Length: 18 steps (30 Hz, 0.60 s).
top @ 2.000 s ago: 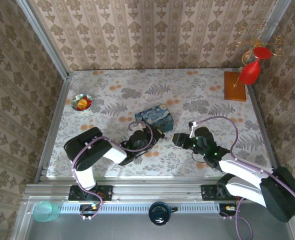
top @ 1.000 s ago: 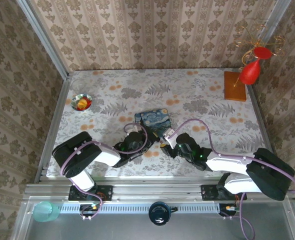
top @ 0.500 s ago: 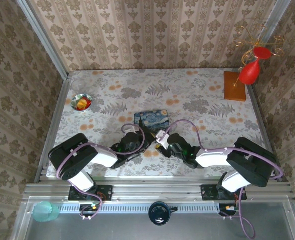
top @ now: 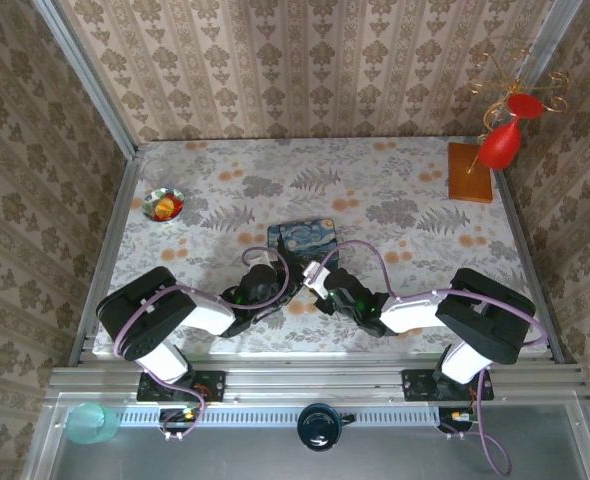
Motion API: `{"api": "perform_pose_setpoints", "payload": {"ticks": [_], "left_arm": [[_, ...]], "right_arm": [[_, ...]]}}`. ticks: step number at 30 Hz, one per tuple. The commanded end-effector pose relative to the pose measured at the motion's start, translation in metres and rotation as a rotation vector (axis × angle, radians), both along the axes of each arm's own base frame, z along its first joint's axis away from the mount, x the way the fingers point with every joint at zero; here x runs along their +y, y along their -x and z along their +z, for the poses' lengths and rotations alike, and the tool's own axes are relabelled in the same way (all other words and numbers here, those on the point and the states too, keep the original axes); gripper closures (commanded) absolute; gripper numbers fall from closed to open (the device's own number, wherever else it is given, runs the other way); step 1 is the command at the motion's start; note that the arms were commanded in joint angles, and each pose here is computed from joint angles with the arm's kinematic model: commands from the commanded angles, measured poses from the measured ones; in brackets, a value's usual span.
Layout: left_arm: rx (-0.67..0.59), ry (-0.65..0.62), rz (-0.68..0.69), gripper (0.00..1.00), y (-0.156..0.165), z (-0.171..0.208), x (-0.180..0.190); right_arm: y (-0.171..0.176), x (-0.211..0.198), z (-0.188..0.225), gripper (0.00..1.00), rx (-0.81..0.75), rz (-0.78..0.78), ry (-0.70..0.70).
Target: Unlock a padlock with a key
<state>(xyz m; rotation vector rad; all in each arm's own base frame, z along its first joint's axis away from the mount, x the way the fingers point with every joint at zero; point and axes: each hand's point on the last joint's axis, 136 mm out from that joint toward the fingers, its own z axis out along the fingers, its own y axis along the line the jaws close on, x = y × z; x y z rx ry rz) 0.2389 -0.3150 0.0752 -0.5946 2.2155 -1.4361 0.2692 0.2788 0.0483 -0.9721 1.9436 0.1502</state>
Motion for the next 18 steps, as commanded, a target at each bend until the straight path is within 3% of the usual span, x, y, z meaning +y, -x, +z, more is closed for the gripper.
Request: {"api": "perform_pose_setpoints", "payload": {"ticks": [1, 5, 10, 18], "left_arm": [[-0.043, 0.056, -0.019, 1.00, 0.000, 0.019, -0.005], [-0.051, 0.033, -0.016, 1.00, -0.002, 0.015, -0.005], [-0.056, 0.006, 0.003, 1.00, -0.004, 0.005, 0.000], [-0.059, -0.083, -0.008, 1.00, -0.006, -0.010, 0.002]], "right_arm": [[-0.006, 0.008, 0.022, 0.92, -0.018, -0.051, -0.105], [0.007, 0.019, 0.024, 1.00, 0.114, -0.045, -0.239], [0.031, 0.042, 0.026, 1.00, 0.346, -0.016, -0.407], [0.038, 0.029, 0.015, 1.00, 0.359, -0.055, -0.374]]}}
